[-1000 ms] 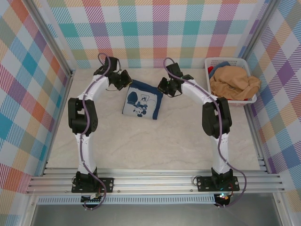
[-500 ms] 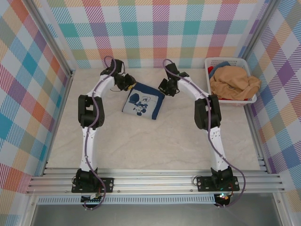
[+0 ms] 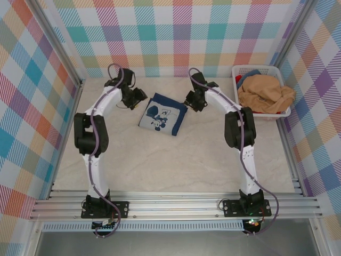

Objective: Fold and stack the t-shirts

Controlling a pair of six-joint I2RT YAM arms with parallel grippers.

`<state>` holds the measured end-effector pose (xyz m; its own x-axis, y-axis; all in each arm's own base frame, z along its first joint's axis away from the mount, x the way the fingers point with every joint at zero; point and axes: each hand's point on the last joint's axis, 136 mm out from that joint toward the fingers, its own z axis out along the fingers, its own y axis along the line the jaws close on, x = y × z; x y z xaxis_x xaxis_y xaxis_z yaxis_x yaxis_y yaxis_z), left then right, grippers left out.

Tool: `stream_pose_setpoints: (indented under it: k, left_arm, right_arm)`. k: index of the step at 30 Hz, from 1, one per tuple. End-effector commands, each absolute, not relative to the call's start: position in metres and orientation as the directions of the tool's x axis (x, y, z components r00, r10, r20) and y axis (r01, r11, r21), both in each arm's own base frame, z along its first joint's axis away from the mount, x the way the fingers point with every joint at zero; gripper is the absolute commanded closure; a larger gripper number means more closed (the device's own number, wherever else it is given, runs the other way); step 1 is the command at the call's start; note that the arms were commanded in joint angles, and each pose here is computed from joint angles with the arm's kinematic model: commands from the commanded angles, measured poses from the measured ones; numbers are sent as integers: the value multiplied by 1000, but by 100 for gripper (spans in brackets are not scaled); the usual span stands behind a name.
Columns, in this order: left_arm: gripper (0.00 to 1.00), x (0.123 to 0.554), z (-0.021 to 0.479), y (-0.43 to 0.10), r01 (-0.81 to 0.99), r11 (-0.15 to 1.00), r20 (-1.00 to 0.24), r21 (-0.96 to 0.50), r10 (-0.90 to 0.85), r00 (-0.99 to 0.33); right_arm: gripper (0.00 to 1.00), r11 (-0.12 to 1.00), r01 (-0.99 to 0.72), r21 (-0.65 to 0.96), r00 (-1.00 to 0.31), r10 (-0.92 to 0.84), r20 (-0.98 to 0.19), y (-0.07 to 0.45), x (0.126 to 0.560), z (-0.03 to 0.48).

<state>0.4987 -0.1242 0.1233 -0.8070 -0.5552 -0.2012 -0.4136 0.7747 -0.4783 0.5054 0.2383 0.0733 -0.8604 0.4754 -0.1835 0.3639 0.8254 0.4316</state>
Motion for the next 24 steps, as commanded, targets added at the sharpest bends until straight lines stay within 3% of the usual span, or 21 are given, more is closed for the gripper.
stream_pose_setpoints:
  k: [1, 3, 8, 14, 18, 24]
  left_arm:
    - [48, 477, 117, -136, -426, 719, -120, -550, -572, -811]
    - [52, 467, 110, -147, -422, 718, -88, -554, -554, -828]
    - [61, 459, 107, -183, -426, 696, -55, -578, -555, -830]
    - [61, 466, 97, -226, -441, 675, -34, -592, -567, -823]
    - [55, 480, 87, -245, -466, 654, -8, -596, -585, -811]
    - [55, 492, 72, -251, -537, 612, 12, -581, -653, -757]
  right_arm:
    - [70, 786, 329, 523, -875, 463, -144, 266, 482, 106]
    - [83, 757, 337, 560, -869, 478, -124, 272, 476, 104]
    - [91, 741, 297, 602, -882, 455, -124, 285, 488, 108]
    - [88, 742, 380, 553, -876, 481, -44, 284, 497, 64]
    - [82, 749, 434, 501, -870, 493, 16, 272, 496, 32]
    - [72, 766, 312, 562, -917, 397, -32, 282, 500, 54]
